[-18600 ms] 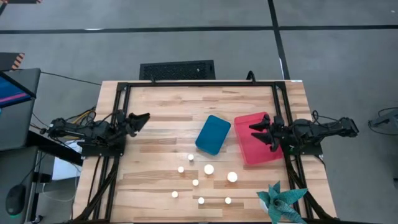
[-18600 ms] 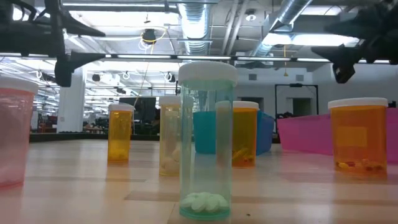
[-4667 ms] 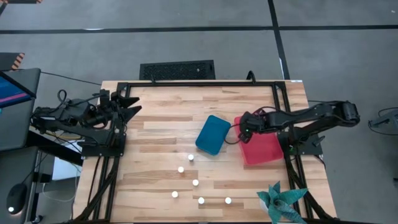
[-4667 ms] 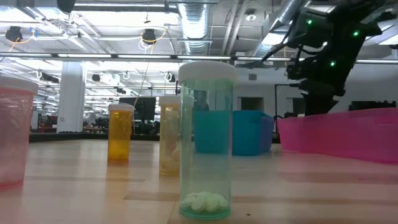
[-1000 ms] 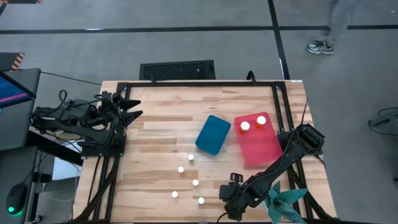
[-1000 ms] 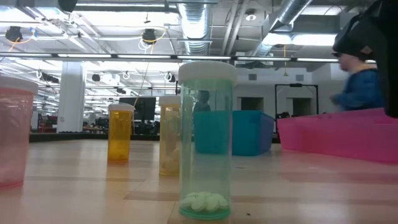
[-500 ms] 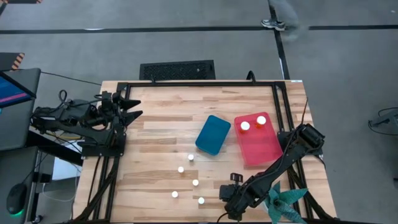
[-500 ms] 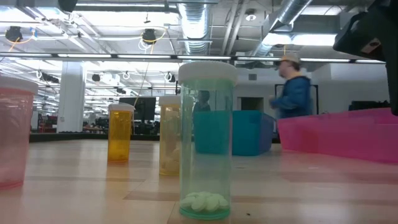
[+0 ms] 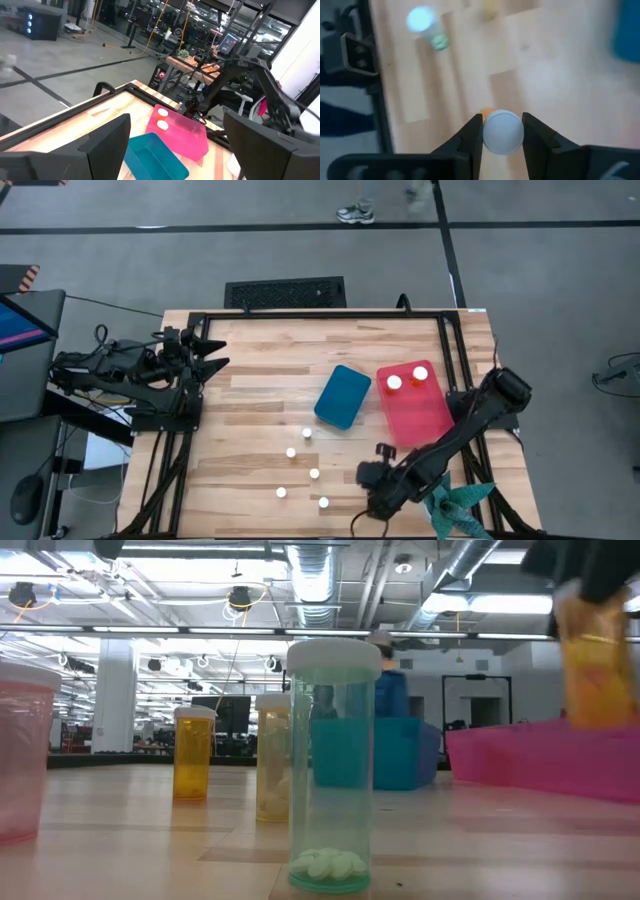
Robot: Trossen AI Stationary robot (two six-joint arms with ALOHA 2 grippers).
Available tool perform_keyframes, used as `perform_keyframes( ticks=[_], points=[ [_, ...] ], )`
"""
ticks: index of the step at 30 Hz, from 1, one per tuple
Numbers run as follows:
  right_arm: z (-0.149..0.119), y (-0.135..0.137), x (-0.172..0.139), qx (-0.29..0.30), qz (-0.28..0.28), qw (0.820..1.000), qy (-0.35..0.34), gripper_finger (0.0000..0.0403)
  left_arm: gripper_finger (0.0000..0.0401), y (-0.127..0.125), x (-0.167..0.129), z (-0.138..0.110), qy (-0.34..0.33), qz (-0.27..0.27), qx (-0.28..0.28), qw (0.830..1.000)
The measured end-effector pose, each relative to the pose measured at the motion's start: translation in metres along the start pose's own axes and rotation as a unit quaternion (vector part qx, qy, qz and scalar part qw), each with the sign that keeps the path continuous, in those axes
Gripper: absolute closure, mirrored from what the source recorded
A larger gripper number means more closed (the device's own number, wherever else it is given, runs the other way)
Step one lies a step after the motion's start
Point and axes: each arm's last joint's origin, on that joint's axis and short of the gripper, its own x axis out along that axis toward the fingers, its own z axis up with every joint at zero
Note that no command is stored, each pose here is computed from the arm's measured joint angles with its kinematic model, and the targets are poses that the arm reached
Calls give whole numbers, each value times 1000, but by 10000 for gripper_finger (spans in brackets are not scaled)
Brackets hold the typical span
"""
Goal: Pick and place medicine bottles into bin by pill shape (circle, oval)
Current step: Put the orange capsule bottle into the pink bin
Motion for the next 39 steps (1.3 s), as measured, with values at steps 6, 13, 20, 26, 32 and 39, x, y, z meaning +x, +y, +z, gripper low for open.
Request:
perform_keyframes(
  ticks=[6,13,20,26,32,39],
  points=[
    [9,-43,-56,6,-64,998,-27,282,89,0,0,0,-1,0,1,1000],
    [8,-107,-107,61,-153,986,7,281,89,0,0,0,-1,0,-5,1000],
    [-2,-156,-132,181,-216,959,1,281,89,0,0,0,-1,0,-17,1000],
    [-36,-182,-109,272,-231,934,36,281,89,1,0,0,-6,10,-26,1000],
    [-65,-195,-79,348,-253,901,56,281,89,1,0,1,-10,16,-30,999],
    [-83,-202,-48,371,-271,886,58,281,89,2,0,1,-16,28,-35,999]
  ],
)
